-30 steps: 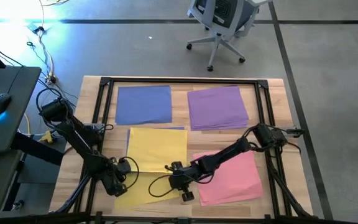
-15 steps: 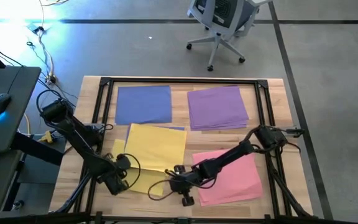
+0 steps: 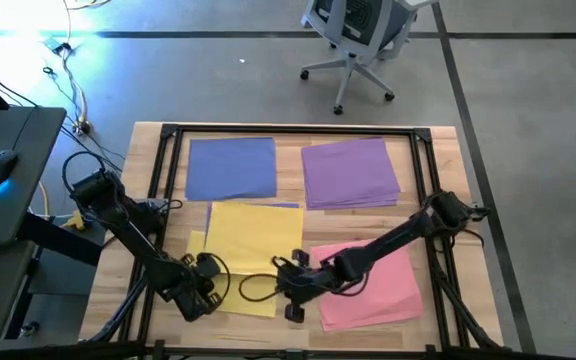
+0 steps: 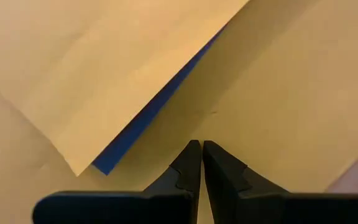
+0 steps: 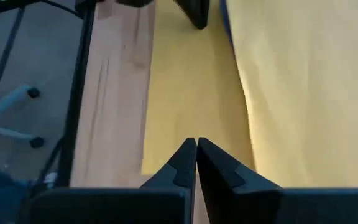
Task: Organize paper
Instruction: Stack the yellow paper on the bottom left yellow paper
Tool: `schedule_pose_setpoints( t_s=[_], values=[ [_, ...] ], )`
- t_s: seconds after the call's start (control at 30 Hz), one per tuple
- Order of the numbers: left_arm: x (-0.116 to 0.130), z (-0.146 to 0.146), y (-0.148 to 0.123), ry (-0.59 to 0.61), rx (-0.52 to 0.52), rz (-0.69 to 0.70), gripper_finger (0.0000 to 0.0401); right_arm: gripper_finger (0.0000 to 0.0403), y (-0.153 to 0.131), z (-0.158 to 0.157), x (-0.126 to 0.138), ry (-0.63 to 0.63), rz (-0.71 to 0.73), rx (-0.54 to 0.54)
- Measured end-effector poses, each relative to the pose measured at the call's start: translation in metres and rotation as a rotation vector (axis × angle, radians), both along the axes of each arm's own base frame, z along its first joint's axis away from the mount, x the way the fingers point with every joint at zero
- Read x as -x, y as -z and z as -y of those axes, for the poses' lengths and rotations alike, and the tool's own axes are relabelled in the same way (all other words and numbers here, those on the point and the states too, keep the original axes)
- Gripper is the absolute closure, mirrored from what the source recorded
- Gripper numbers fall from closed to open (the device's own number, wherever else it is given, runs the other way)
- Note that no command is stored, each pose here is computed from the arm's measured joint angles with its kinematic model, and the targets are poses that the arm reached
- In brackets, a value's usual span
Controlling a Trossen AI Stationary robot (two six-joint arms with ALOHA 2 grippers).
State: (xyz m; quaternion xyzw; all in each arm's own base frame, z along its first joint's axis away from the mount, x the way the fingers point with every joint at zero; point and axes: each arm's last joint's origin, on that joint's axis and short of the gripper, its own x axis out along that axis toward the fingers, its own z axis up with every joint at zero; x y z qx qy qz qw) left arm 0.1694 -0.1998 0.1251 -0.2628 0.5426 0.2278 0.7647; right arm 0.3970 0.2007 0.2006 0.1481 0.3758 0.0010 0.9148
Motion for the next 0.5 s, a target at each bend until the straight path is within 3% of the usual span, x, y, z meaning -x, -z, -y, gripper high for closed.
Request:
schedule_pose_setpoints(
  t_s=[0.27, 0.5],
  values=[
    [0.0, 0.022, 0.002, -0.06, 0.022, 0.114, 0.0401, 0.0403, -0.006, -0.011, 0.007, 0.074, 0.0, -0.106],
    [-0.003, 0.037, -0.015, -0.115, 0.074, 0.111, 0.0401, 0.04, -0.005, -0.004, 0.003, -0.069, 0.012, -0.001]
  ],
)
